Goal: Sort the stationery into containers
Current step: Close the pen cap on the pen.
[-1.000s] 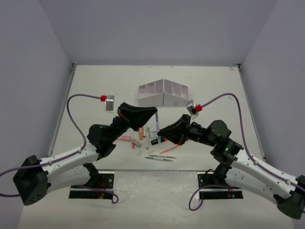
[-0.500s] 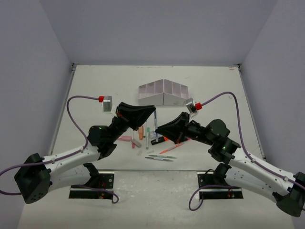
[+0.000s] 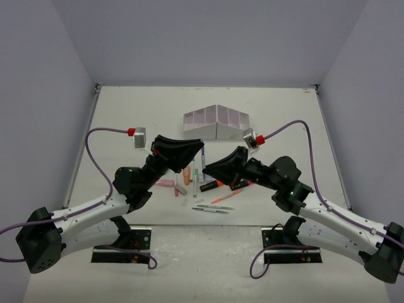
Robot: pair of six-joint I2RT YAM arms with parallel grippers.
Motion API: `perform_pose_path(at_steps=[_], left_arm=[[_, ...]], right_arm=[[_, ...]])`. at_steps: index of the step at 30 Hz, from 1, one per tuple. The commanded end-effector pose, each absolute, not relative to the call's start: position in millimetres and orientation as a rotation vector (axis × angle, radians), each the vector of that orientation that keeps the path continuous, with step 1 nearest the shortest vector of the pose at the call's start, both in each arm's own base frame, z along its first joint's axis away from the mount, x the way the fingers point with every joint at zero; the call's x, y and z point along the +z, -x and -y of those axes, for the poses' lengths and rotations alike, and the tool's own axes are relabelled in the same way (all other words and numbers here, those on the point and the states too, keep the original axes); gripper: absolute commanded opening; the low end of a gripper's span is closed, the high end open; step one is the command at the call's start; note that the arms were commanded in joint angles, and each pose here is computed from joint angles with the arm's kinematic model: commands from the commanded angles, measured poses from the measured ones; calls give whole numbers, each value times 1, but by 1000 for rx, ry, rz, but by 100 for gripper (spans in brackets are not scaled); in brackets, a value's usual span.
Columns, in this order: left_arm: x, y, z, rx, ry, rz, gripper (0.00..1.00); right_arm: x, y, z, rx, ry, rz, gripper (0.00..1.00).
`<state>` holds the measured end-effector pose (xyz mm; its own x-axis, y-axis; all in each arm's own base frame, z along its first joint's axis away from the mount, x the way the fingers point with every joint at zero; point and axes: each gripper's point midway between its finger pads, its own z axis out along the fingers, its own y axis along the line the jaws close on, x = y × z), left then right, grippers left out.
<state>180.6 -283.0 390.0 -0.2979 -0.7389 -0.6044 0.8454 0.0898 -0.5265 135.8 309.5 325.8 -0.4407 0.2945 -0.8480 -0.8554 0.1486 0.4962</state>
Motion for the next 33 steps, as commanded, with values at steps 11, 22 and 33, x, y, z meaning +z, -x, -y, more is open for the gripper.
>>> perform_pose_path(at_steps=[11,22,33], left_arm=[[393,-172,293,-1503,-277,-1106,17],[392,-164,301,-1522,-356,-1106,0],[399,-146,299,-1573,-431,-1028,0]], right_arm=[[369,-131,-304,1466,625,-1275,0],[370,-135,-304,1435,633,-1305,0],[373,-128,-326,1477,792,-1302,44]])
